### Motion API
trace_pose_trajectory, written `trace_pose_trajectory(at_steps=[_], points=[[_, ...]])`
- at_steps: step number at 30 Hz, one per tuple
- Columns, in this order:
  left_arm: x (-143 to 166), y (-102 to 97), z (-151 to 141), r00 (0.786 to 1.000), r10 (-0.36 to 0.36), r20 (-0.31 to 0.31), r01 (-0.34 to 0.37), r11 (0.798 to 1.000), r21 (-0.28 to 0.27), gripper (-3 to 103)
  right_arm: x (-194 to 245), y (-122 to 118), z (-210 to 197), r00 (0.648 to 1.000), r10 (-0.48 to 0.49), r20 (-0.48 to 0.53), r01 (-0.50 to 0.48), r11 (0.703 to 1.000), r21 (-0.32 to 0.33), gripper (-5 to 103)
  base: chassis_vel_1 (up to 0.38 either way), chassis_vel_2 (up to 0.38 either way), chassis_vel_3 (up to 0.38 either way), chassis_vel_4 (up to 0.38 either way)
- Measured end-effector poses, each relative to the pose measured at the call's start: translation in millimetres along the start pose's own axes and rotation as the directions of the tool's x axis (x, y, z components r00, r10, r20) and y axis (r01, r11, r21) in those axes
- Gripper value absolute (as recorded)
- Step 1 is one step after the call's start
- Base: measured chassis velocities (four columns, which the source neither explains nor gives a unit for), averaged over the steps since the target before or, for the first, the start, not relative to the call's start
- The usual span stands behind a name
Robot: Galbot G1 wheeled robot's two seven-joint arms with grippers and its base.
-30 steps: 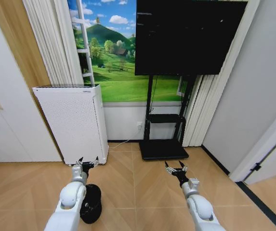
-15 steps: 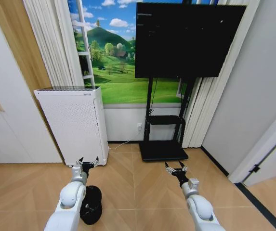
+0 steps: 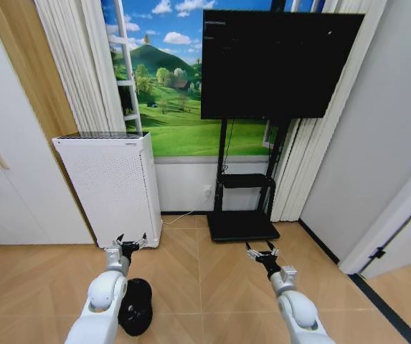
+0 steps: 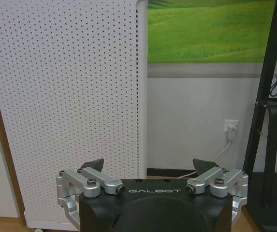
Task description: Pick up the trash bin and place the garbage on the floor into it.
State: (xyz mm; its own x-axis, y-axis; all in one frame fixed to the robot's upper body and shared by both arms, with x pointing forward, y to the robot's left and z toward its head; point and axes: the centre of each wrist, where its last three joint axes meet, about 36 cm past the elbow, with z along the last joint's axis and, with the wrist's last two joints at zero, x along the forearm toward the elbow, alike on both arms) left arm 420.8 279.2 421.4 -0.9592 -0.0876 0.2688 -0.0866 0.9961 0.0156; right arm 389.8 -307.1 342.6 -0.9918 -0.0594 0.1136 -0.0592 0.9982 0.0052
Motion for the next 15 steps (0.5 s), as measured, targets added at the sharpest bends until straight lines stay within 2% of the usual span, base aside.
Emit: trace_pose_trajectory(at_steps=[12, 15], points=[[2.6, -0.1, -1.4, 1.000, 0.004, 0.003, -0.004, 1.000, 0.006, 100, 2.6, 0.6, -0.4, 1.000, -0.001, -0.005, 0.001, 1.000, -0.001, 100, 0.000, 0.000, 0.000, 0.000], [3.7, -2.2, -1.7, 1.000, -0.013, -0.002, 0.013, 1.000, 0.018, 100, 2.6, 0.7, -0.4, 1.000, -0.001, -0.008, 0.001, 1.000, -0.002, 100, 0.058, -0.049, -0.080, 0.080]])
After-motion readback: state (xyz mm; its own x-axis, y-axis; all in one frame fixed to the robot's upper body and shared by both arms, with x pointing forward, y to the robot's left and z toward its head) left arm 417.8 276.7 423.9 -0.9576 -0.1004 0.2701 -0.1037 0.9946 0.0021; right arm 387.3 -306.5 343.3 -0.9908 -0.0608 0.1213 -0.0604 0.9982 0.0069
